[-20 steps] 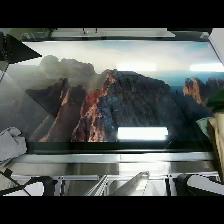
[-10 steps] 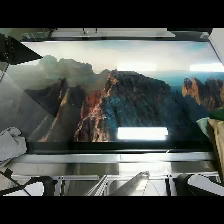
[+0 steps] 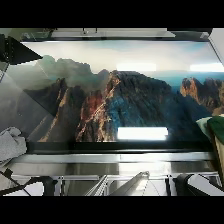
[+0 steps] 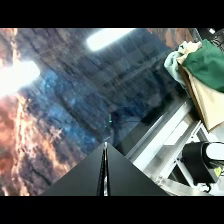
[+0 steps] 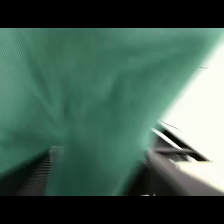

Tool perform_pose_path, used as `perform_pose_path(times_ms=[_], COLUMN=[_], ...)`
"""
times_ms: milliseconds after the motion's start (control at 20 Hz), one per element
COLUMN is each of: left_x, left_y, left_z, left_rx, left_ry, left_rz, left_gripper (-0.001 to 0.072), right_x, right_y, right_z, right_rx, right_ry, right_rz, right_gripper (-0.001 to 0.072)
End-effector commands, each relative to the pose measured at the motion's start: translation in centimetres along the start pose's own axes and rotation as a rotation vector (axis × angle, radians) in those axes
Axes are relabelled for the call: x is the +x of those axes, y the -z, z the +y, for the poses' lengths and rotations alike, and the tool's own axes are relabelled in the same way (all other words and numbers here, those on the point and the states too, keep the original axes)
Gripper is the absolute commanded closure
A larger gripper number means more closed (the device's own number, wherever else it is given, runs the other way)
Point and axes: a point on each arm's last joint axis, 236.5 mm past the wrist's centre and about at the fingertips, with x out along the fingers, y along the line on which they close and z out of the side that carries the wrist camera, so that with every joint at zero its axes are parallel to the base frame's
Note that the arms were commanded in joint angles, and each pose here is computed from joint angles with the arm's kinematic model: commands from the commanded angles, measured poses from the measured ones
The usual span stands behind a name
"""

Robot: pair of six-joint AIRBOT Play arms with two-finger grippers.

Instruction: Fold the shirts.

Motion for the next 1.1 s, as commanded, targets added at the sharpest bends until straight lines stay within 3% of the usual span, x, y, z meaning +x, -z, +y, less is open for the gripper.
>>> perform_pose_path(times_ms=[0, 250, 400, 450, 500, 550, 700, 850, 1050], left_x=[0.0, 0.1, 0.3, 0.5, 0.6, 0.7, 1.2, 2.2, 6.4], left_y=[0.0, -0.4, -1.1, -1.3, -1.8, -2.2, -3.2, -2.7, 7.9], left_z=[0.1, 0.1, 0.0, -0.1, -0.1, -0.1, -0.2, -0.4, -3.7], left_rx=[0.000, 0.014, 0.025, 0.027, 0.030, 0.032, 0.042, 0.035, -0.082], left_ry=[-0.002, -0.006, -0.006, -0.006, -0.011, -0.015, -0.023, -0.021, 0.094], left_rz=[0.000, -0.016, -0.039, -0.047, -0.065, -0.080, -0.116, -0.109, 0.089], left_gripper=[0.0705, 0.0705, 0.0704, 0.0704, 0.0703, 0.0676, 0.0679, 0.0686, 0.0687], right_x=[1.9, 2.3, 1.9, 1.2, 0.0, -1.5, -6.9, -12.4, -15.1], right_y=[0.8, 0.7, 1.0, 1.2, 1.6, 1.9, 5.7, 12.2, 25.7], right_z=[-1.2, 0.1, 5.8, 8.6, 11.6, 14.4, 21.6, 25.6, 26.6], right_rx=[-0.024, -0.039, -0.089, -0.113, -0.148, -0.202, -0.401, -0.644, -0.990], right_ry=[0.105, 0.066, -0.178, -0.292, -0.412, -0.522, -0.797, -0.914, -1.038], right_rz=[0.056, 0.071, 0.077, 0.075, 0.072, 0.057, 0.058, -0.039, -0.232], right_gripper=[0.0010, 0.0010, 0.0013, 0.0119, 0.0566, 0.0679, 0.0679, 0.0680, 0.0679])
